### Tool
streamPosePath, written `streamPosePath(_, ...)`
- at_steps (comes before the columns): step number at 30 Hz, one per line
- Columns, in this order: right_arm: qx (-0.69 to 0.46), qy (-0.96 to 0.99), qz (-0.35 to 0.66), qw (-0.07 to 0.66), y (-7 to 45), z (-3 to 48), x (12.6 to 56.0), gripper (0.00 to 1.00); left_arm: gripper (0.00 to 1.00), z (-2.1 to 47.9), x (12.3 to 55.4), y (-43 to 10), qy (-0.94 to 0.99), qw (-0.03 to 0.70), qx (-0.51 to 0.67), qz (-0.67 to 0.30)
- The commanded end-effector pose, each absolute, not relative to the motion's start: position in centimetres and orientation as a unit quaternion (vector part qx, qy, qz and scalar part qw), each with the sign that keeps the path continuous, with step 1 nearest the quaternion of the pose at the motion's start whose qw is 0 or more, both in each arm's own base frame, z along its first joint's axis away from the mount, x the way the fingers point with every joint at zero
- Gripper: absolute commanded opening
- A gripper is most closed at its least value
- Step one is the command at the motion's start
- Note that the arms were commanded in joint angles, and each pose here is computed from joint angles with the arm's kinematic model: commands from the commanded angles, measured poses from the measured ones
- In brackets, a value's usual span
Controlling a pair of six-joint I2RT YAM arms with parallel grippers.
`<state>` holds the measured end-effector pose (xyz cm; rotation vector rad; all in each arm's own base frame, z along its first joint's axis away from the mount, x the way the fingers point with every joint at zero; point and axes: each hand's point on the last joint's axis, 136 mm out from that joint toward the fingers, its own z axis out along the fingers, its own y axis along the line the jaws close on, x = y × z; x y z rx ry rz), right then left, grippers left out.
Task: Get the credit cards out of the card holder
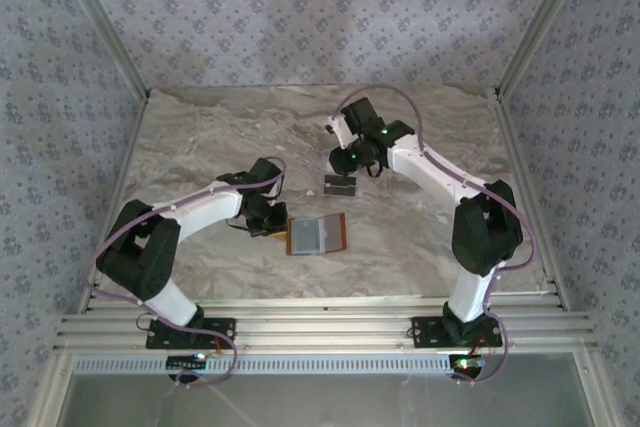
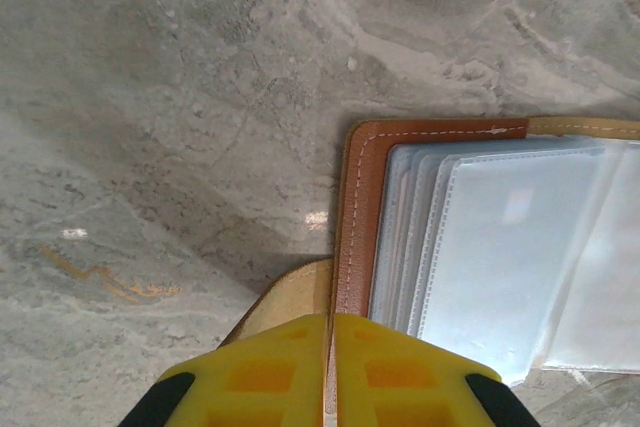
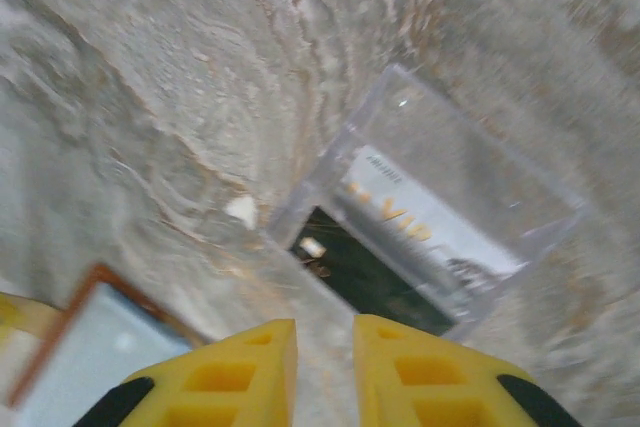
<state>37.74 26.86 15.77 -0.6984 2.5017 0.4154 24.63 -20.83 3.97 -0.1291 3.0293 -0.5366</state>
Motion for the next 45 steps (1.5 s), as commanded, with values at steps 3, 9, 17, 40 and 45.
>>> streamPosePath(3,-0.129,0.941,0.261,0.173,30.3,15.1,33.9,0.20,0.10,2.7,23.9,-20.5,0.985,0.008,-0.034,-0.168)
streamPosePath(9,-0.134,0.941,0.289,0.116,34.3,12.5,30.0,0.18,0.09,1.6,23.5,-20.3,0.984,-0.004,-0.036,-0.172)
streamPosePath(17,-0.121,0.946,0.296,0.055,37.0,8.7,26.4,0.19,0.07,0.6,23.2,-20.3,0.983,-0.018,-0.034,-0.177)
streamPosePath(40,-0.089,0.970,0.225,-0.008,35.9,2.3,23.3,0.29,0.07,0.2,22.5,-19.5,0.984,-0.026,-0.037,-0.172)
streamPosePath(45,-0.094,0.980,0.176,0.004,34.3,2.2,23.4,0.32,0.07,0.1,22.6,-19.5,0.984,-0.027,-0.035,-0.170)
